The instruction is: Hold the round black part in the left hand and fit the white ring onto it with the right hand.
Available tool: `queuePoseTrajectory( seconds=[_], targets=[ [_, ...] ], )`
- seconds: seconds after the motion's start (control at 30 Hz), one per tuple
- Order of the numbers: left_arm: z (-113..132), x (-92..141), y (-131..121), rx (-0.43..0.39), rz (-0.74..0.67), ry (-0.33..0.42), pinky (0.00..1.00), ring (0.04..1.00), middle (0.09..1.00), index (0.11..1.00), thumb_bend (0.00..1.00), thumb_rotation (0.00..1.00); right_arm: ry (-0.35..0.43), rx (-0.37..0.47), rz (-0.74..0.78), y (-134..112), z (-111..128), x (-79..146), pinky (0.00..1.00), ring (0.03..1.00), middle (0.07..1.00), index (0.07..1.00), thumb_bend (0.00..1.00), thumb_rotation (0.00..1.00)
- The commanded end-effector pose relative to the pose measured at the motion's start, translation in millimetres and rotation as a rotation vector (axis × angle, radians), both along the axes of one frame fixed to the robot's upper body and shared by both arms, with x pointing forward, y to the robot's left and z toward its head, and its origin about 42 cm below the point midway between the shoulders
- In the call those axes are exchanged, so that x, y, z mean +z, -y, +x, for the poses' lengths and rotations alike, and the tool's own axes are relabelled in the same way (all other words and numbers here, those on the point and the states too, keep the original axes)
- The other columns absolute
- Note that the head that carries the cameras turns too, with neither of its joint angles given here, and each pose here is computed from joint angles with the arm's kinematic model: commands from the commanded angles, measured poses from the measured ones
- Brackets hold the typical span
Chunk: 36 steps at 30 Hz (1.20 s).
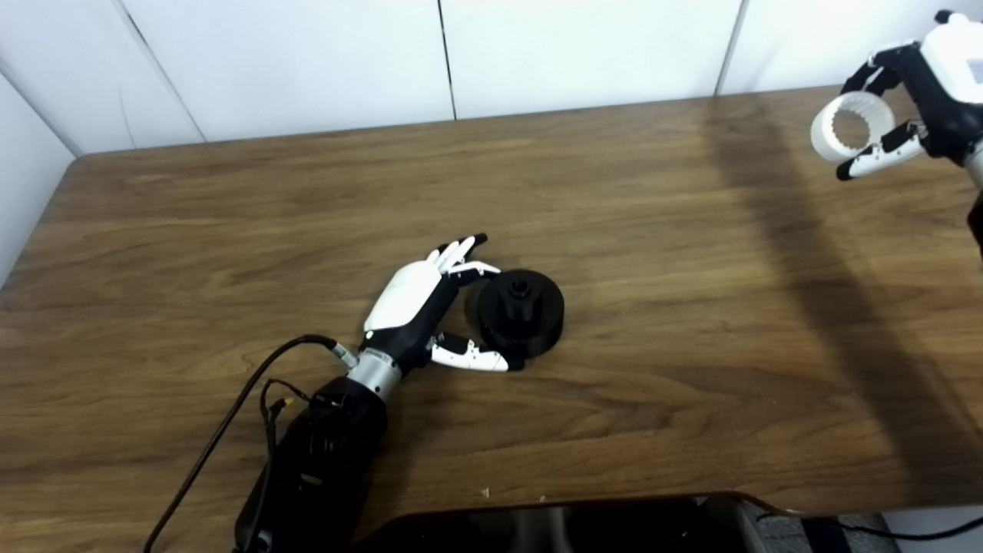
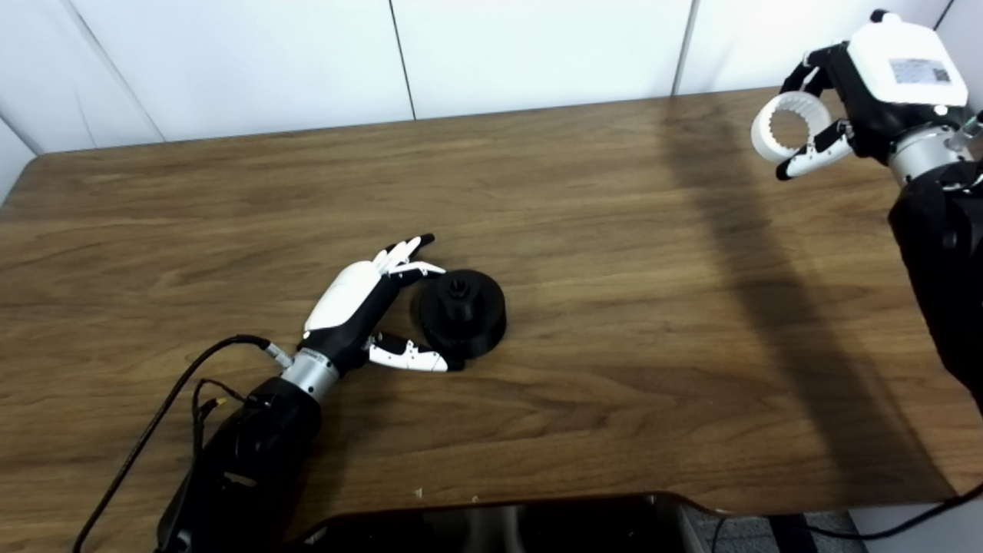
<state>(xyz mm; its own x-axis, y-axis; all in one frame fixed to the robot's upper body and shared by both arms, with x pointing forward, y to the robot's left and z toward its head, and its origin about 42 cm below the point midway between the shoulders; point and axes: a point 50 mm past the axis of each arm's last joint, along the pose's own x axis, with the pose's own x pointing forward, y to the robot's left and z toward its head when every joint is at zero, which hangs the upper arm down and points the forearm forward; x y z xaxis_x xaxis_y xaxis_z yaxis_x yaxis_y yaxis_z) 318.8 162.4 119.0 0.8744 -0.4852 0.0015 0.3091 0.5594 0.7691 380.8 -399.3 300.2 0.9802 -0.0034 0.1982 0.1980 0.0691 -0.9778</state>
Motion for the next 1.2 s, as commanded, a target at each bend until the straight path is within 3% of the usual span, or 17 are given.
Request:
queuePoseTrajectory(
  seconds=[0.0, 0.57, 0.83, 0.93, 1.03, 1.17],
  targets=[
    [4.3, 7.0, 5.0, -0.02, 0.018, 0.016, 0.97, 1.0, 1.0, 0.686, 1.0, 0.4, 0.077, 0.038, -0.008, -8.6, -0.9, 28.9, 1.0, 0.661, 0.472, 0.515, 0.52, 0.01],
    [4.5, 7.1, 6.9, -0.018, 0.016, 0.015, 0.98, 1.0, 1.0, 0.685, 1.0, 0.38, 0.088, 0.175, 0.059, -46.8, -16.7, 26.2, 0.99, 0.669, 0.487, 0.492, 0.53, 0.01],
    [4.0, 6.6, 7.6, -0.017, 0.017, 0.015, 0.98, 1.0, 1.0, 0.687, 1.0, 0.39, 0.101, 0.253, 0.087, -69.2, -26.0, 23.0, 0.97, 0.673, 0.468, 0.526, 0.52, 0.01],
    [3.9, 6.5, 7.8, -0.016, 0.016, 0.012, 0.98, 1.0, 1.0, 0.687, 1.0, 0.39, 0.113, 0.289, 0.095, -78.1, -28.8, 21.7, 0.91, 0.638, 0.467, 0.523, 0.52, 0.01],
    [3.8, 6.4, 8.1, -0.016, 0.014, 0.013, 0.98, 1.0, 1.0, 0.685, 1.0, 0.38, 0.1, 0.315, 0.115, -86.6, -31.2, 19.5, 0.87, 0.628, 0.469, 0.521, 0.52, 0.01],
    [3.8, 6.1, 8.3, -0.017, 0.016, 0.014, 0.98, 1.0, 1.0, 0.685, 1.0, 0.38, 0.068, 0.34, 0.139, -98.4, -35.7, 16.3, 0.9, 0.64, 0.47, 0.52, 0.52, 0.01]
  ],
)
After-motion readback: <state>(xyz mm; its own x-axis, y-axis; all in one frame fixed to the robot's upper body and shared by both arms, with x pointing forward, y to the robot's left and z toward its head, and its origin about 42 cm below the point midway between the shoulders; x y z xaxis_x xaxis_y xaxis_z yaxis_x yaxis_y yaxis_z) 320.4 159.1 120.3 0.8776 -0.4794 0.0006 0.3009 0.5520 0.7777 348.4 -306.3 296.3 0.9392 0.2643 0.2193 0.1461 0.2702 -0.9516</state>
